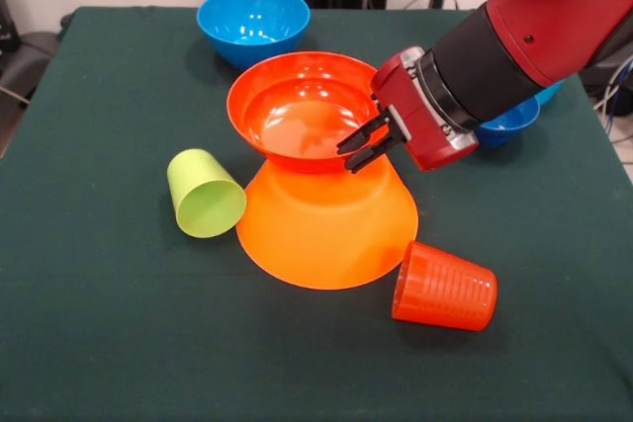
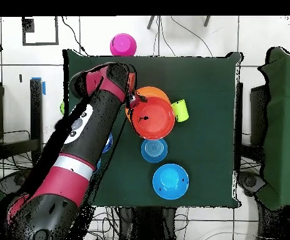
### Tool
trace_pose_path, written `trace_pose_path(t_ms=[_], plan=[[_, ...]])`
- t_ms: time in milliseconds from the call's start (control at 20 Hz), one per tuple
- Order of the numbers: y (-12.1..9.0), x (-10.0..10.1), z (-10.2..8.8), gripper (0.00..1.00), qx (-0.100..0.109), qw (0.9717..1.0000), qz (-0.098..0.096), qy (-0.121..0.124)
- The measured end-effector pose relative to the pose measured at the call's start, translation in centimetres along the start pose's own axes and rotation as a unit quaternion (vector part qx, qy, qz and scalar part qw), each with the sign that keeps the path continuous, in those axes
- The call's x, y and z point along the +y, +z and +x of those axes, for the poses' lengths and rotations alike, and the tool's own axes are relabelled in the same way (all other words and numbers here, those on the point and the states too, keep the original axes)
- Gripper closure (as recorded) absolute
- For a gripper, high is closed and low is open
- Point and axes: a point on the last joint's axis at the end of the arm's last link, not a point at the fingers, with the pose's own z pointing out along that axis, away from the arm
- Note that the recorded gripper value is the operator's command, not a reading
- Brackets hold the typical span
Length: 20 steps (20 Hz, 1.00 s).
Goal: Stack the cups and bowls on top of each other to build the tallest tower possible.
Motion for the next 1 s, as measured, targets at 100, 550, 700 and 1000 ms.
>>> trace_pose_path(t_ms=[100, 550, 700, 1000], plan=[[0.0, 0.0, 0.0, 1.0, 0.0, 1.0, 0.0, 0.0], [-0.9, -0.3, -0.6, 1.0, 0.002, 1.0, 0.0, 0.005], [-1.3, -0.5, -0.7, 1.0, 0.007, 0.9999, 0.004, 0.007], [-2.1, -0.8, -0.6, 1.0, 0.021, 0.9995, 0.021, 0.007]])
